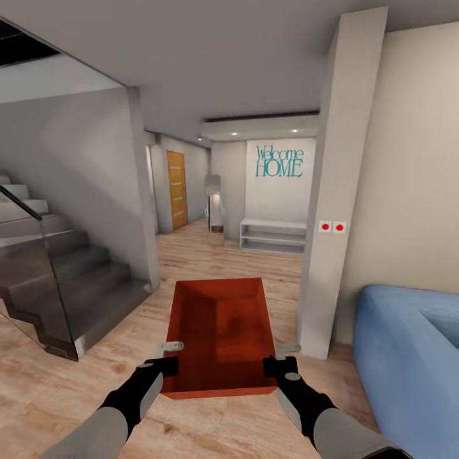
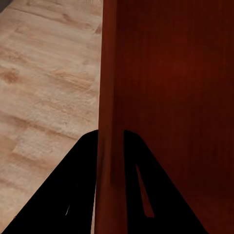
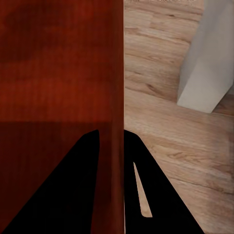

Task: Move the two storage containers from the living room to the garage. In the garage, place one container on the floor and stack the other container on top of it (either order is fine).

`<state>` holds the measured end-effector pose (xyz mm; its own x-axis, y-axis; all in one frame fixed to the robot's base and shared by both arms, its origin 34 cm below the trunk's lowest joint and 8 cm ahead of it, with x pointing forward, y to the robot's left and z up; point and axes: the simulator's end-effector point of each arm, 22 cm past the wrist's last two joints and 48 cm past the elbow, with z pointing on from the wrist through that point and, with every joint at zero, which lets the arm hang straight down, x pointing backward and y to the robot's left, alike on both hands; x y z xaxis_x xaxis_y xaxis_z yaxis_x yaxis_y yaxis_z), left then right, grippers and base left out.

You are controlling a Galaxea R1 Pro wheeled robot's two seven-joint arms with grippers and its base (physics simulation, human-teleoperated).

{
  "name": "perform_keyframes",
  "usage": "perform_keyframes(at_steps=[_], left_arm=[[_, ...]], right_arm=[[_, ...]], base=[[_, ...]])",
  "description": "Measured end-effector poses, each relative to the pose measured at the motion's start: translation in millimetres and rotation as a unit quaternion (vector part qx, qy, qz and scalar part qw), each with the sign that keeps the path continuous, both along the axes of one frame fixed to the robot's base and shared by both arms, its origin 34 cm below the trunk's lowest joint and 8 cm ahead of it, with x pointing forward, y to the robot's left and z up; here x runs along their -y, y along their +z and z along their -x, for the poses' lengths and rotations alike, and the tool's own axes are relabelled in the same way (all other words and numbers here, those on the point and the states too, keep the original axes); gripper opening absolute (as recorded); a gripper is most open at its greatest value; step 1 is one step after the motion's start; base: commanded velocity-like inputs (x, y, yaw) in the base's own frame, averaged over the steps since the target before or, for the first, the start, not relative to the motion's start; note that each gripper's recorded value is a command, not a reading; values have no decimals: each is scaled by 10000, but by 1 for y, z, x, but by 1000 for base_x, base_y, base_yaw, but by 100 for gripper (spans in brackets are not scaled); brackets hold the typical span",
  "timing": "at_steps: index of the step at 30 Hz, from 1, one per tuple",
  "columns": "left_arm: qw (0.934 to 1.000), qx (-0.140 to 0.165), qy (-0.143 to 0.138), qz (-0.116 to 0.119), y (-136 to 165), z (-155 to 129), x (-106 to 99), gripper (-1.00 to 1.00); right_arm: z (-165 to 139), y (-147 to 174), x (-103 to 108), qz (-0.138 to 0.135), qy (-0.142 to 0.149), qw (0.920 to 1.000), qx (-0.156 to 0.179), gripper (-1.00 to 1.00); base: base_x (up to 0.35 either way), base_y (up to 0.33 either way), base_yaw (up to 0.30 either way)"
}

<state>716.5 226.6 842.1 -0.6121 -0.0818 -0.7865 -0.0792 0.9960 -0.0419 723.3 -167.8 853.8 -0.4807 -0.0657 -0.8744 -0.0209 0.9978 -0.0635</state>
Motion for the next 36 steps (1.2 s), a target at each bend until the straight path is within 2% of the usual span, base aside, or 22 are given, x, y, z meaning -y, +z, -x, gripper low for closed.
perform_keyframes(at_steps=[36], left_arm=[[10000,-2,0,-1,0,0,0,-100]], right_arm=[[0,0,0,4,2,10000,-3,-100]], base=[[323,0,0]])
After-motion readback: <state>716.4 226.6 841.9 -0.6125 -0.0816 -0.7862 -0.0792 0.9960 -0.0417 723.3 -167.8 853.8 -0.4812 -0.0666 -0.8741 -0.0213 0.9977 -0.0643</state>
